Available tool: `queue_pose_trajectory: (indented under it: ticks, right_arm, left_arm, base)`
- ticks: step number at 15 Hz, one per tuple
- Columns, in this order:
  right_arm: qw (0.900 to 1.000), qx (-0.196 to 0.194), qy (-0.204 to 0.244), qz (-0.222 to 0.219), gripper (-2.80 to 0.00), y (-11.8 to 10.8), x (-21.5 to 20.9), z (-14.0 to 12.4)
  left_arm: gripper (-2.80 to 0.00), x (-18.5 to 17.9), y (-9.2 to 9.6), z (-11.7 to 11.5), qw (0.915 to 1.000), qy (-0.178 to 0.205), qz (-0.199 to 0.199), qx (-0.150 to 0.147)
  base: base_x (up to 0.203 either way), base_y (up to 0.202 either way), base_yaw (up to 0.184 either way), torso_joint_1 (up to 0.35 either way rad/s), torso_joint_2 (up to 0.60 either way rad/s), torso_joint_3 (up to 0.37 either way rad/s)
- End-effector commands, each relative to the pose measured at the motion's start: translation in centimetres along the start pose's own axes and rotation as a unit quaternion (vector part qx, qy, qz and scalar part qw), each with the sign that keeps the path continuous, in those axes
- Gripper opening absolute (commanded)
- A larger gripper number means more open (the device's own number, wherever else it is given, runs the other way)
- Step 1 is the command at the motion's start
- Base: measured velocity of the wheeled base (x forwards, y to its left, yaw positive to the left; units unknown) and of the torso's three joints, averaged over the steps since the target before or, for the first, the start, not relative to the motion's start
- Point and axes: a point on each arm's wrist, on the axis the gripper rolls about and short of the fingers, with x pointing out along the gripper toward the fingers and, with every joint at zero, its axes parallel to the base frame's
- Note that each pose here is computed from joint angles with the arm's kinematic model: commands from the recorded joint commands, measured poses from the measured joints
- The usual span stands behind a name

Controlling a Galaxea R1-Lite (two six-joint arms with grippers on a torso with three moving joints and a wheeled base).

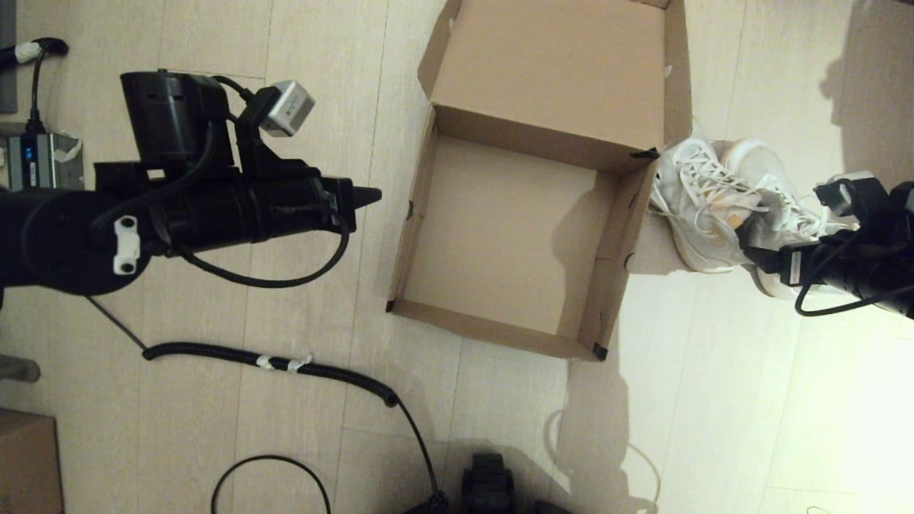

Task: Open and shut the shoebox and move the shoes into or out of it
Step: Put the shoes into the shoe box

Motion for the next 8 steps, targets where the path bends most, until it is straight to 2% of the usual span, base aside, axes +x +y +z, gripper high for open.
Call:
queue_pose_trajectory:
  ticks: [1, 3, 8]
  right_arm:
    - [1.000, -0.005, 0.007, -0.008, 0.00, 0.1, -0.3, -0.6]
    - [0.999, -0.030, -0.003, -0.013, 0.00, 0.1, -1.1, -0.1]
    - [0.999, -0.034, -0.002, -0.015, 0.00, 0.1, -2.1, -0.2]
  left_arm:
    - [-2.80, 0.3, 0.2, 0.1, 1.0000, -0.002, -0.002, 0.001]
    - [-2.80, 0.4, 0.2, 0.1, 1.0000, 0.005, -0.002, -0.001]
    - [-2.80, 0.7, 0.3, 0.3, 0.9999, 0.009, -0.005, -0.001]
  base:
    - [0.000, 0.000, 0.000, 0.000, 0.00, 0.000]
    - [0.000, 0.000, 0.000, 0.000, 0.00, 0.000]
    - [0.000, 0.000, 0.000, 0.000, 0.00, 0.000]
